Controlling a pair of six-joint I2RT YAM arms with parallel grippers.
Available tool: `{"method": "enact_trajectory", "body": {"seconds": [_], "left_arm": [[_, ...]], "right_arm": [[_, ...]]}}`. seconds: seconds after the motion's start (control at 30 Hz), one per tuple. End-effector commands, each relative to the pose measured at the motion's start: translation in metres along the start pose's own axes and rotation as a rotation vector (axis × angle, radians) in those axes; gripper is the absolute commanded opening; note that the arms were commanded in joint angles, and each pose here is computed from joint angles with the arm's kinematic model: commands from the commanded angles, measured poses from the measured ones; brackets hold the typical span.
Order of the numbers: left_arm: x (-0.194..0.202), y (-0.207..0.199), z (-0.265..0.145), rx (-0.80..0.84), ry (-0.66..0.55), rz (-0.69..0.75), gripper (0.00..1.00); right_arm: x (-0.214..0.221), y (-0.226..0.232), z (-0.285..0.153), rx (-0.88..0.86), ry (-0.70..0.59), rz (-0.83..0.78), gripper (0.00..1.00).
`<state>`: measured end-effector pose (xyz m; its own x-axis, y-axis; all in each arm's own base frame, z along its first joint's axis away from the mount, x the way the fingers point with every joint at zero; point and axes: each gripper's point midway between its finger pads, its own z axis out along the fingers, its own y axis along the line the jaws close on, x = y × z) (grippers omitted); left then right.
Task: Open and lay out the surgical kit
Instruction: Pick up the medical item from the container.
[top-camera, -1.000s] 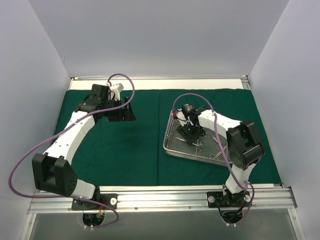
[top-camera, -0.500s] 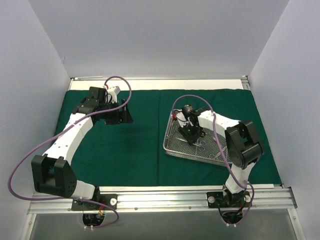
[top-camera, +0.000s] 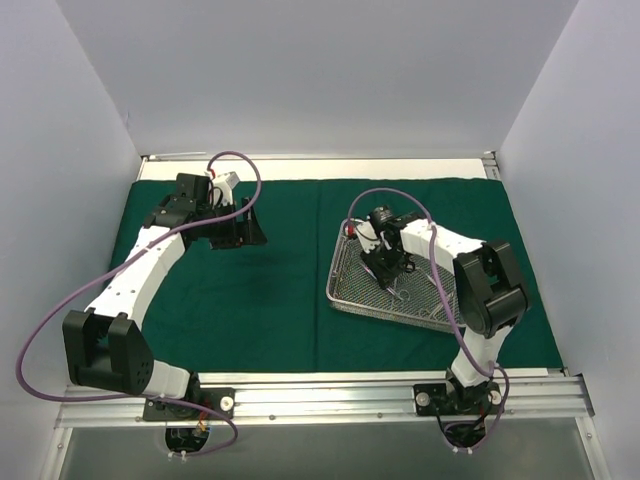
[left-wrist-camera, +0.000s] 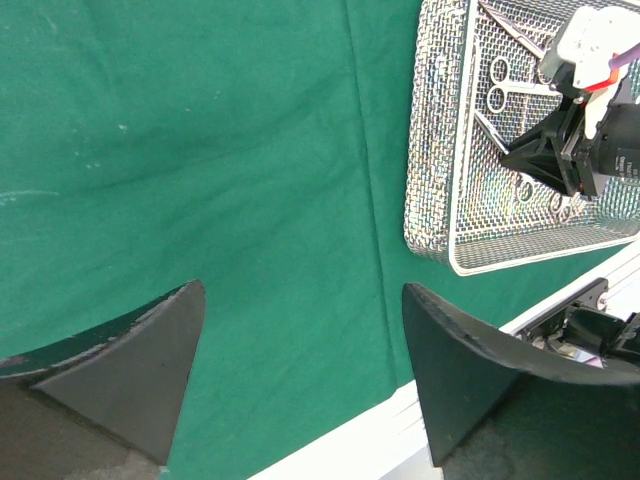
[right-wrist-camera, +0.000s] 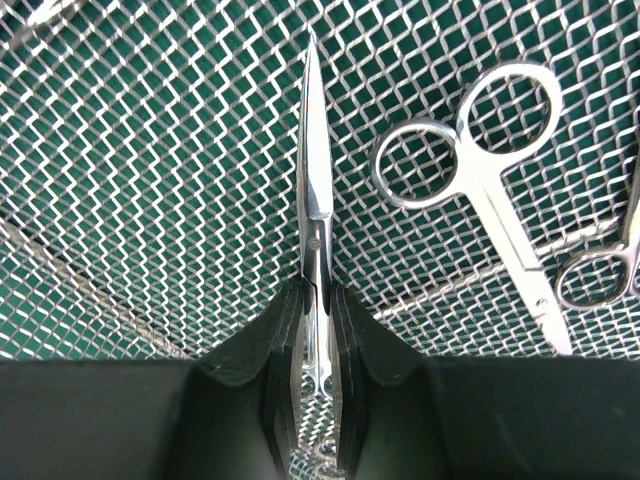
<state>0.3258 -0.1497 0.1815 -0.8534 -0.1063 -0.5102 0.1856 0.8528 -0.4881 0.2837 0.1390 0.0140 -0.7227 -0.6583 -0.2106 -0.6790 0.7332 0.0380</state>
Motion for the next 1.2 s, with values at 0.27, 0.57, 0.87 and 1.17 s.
{"method": "enact_trajectory", "body": {"seconds": [0.27, 0.57, 0.87, 1.17], "left_arm": [[-0.02, -0.007, 0.005, 0.034, -0.035, -0.041, 0.94], [-0.028, -0.013, 0.004, 0.042, -0.068, -0.14, 0.94], [-0.028, -0.1, 0.007, 0.311, -0.083, -0.016, 0.92], [-0.002, -0.176, 0.04, 0.446, -0.016, 0.03, 0.78]], "right_arm": [[-0.004, -0.014, -0.066, 0.129, -0.04, 0.078, 0.0], [-0.045, -0.006, -0.11, 0.113, -0.216, 0.233, 0.0], [-0.12, 0.023, -0.15, -0.072, -0.412, 0.518, 0.0], [-0.166, 0.039, -0.175, -0.196, -0.497, 0.692, 0.0]]}}
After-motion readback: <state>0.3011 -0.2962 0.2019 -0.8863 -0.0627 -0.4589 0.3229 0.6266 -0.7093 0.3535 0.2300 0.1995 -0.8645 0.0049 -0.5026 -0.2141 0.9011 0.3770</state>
